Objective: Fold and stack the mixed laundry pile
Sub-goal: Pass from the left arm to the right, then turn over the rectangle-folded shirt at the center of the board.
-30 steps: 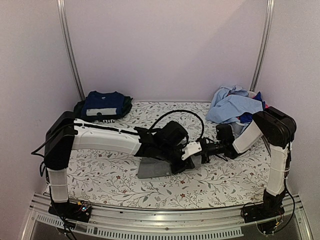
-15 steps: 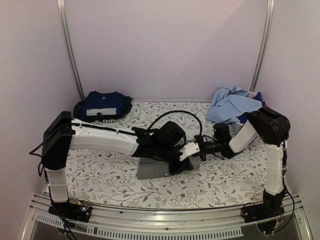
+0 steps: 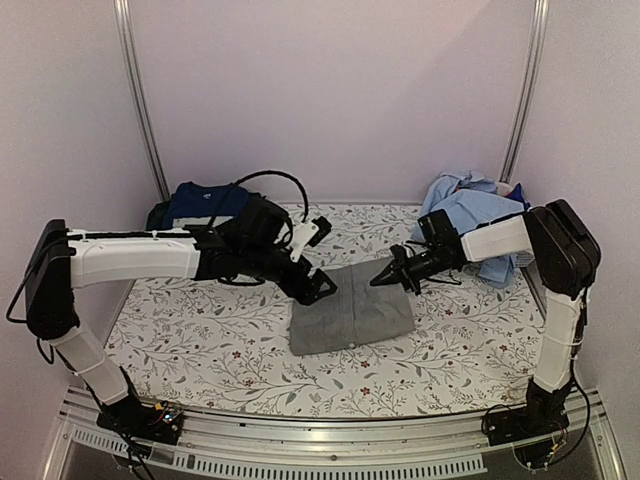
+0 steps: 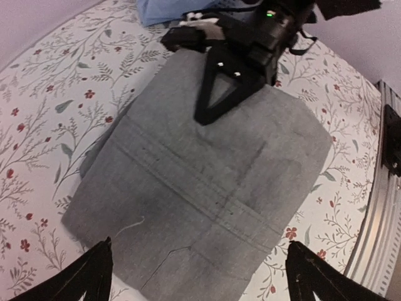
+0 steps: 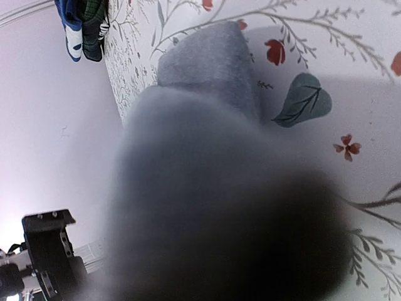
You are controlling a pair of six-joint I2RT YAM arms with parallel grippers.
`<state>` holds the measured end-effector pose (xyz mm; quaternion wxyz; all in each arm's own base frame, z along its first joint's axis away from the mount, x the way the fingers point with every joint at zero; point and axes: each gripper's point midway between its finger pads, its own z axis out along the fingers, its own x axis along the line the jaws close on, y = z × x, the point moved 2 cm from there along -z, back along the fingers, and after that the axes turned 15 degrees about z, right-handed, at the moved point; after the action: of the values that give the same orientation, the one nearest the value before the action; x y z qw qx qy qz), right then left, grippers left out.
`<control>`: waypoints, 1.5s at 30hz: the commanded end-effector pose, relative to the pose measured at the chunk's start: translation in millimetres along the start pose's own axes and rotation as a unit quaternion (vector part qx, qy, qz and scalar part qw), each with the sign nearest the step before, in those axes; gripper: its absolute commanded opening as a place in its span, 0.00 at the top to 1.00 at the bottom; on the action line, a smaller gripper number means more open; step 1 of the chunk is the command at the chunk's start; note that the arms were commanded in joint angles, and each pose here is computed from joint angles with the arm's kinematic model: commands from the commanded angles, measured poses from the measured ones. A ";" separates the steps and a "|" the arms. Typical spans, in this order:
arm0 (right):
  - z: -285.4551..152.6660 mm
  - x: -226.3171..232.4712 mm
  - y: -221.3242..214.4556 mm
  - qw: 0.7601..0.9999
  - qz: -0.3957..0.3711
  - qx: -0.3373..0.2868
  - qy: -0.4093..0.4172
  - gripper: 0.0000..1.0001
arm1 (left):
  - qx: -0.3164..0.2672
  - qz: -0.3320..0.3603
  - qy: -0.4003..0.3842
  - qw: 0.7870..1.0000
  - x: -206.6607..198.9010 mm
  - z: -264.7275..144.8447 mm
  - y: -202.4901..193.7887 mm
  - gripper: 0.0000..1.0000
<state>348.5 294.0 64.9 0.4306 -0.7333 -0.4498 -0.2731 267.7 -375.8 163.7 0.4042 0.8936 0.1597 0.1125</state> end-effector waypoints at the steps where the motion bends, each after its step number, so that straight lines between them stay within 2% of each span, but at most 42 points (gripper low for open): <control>1: -50.5 -6.0 -18.2 0.994 -0.037 -0.023 -0.104 1.00 | -0.036 -0.123 0.078 0.989 52.3 -32.1 -3.3 0.01; 7: -133.6 -13.5 -48.7 0.976 -0.031 -0.086 -0.199 1.00 | 0.004 -0.200 0.083 0.976 91.6 -33.4 -27.2 0.00; 10: -183.8 -11.4 -73.4 0.958 -0.019 -0.142 -0.248 1.00 | -0.001 -0.207 0.078 0.975 94.3 -32.9 -30.9 0.00; 14: -244.7 -5.6 -102.8 0.922 0.016 -0.240 -0.303 1.00 | -0.007 -0.214 0.074 0.974 93.1 -32.0 -38.5 0.00; 15: -254.4 -1.3 -106.6 0.916 0.020 -0.261 -0.305 1.00 | -0.006 -0.217 0.076 0.973 93.5 -31.9 -41.7 0.00; 19: -260.9 10.1 -122.5 0.922 0.053 -0.283 -0.259 1.00 | 0.000 -0.222 0.090 0.971 94.1 -35.3 -54.6 0.00; 22: -245.2 7.7 -113.7 0.911 0.046 -0.280 -0.300 1.00 | -0.001 -0.233 0.099 0.968 95.2 -38.6 -62.3 0.00; 24: -223.3 20.3 -99.5 0.904 0.015 -0.268 -0.333 1.00 | 0.004 -0.239 0.104 0.966 94.5 -40.1 -68.7 0.00; 29: -136.0 79.7 -74.2 0.915 -0.064 -0.207 -0.341 1.00 | 0.014 -0.251 0.123 0.960 91.7 -52.6 -85.5 0.00; 31: -91.4 88.0 -69.0 0.918 -0.086 -0.171 -0.347 1.00 | 0.011 -0.262 0.131 0.956 93.1 -59.9 -90.7 0.00; 37: 21.7 81.8 -64.8 0.929 -0.119 -0.080 -0.342 1.00 | -0.003 -0.311 0.148 0.939 101.9 -81.3 -106.4 0.00; 41: 69.9 73.5 -63.9 0.933 -0.138 -0.034 -0.330 1.00 | -0.026 -0.354 0.147 0.923 104.1 -92.6 -116.3 0.00; 43: 92.6 69.1 -64.6 0.940 -0.149 0.004 -0.306 0.91 | -0.031 -0.374 0.139 0.916 102.8 -94.6 -124.5 0.00; 45: 111.2 81.3 -80.4 0.950 -0.170 0.050 -0.256 0.69 | -0.032 -0.389 0.131 0.911 101.3 -96.2 -129.2 0.00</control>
<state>319.1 400.4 93.0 0.1834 -0.7307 -0.6545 -0.0642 307.1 -197.4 134.5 0.3974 0.7517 0.5175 0.0959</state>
